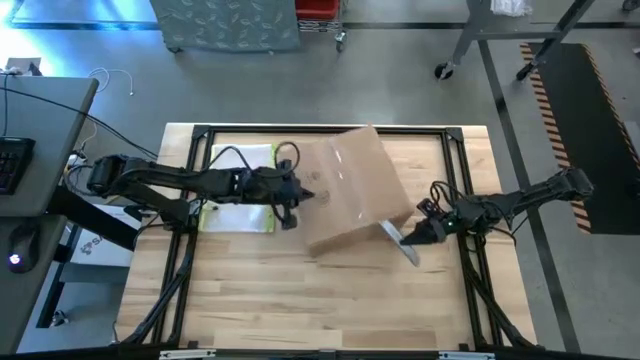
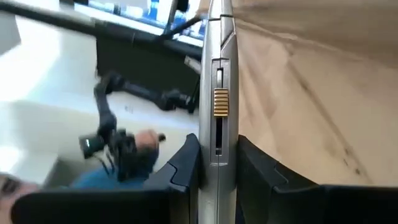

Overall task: Unpack boxes
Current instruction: Open the cardboard box using the silver cutter

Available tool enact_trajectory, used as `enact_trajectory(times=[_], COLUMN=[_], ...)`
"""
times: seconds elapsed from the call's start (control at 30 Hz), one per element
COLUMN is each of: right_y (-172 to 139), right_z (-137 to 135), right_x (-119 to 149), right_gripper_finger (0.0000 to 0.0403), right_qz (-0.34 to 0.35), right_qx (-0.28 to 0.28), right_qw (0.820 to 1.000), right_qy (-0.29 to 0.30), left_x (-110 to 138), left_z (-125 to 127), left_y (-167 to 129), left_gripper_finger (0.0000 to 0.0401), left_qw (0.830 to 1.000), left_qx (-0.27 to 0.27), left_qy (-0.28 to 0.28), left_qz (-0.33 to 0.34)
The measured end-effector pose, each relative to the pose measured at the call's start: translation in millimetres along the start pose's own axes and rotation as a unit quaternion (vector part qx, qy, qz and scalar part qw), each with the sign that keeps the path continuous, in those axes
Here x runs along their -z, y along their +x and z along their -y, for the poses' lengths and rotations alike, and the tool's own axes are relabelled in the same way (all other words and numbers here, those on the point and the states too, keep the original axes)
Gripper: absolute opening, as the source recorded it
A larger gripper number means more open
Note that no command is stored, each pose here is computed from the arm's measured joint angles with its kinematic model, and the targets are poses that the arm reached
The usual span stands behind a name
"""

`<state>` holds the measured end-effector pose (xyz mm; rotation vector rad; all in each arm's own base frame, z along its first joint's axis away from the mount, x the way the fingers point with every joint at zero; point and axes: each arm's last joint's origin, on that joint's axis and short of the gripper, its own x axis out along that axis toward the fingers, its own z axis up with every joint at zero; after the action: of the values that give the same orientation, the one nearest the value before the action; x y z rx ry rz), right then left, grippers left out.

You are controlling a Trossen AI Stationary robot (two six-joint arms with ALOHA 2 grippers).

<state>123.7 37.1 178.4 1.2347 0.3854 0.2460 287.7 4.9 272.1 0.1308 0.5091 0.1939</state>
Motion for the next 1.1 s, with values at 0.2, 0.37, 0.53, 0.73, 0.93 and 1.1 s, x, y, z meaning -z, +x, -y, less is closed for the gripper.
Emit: enact_trajectory(times=[0.2,0.37,0.53,0.73,0.93,1.1], right_y=[-1,-4,3,23,43,53], right_z=[-21,-50,-70,-81,-86,-84], right_x=[-6,-20,-33,-44,-50,-51], right_gripper_finger=[0.0059,0.0059,0.0059,0.0059,0.0059,0.0059], right_qz=[0.005,0.091,0.16,0.197,0.196,0.19], right_qx=[-0.014,-0.003,0.065,0.152,0.19,0.199], right_qw=[0.99,0.956,0.906,0.854,0.838,0.837], right_qy=[-0.14,-0.278,-0.388,-0.457,-0.472,-0.473], left_x=[-13,-22,-30,-36,-55,-64], left_z=[-4,2,8,9,11,11], left_y=[-4,15,43,83,106,109], left_gripper_finger=[0.0001,0.0036,0.0112,0.0216,0.0267,0.0251], left_qw=[0.997,0.987,0.963,0.935,0.925,0.923], left_qx=[0.04,0.085,0.099,0.107,0.145,0.146], left_qy=[-0.043,-0.053,-0.082,-0.123,-0.125,-0.096], left_qz=[0.058,0.13,0.238,0.314,0.329,0.342])
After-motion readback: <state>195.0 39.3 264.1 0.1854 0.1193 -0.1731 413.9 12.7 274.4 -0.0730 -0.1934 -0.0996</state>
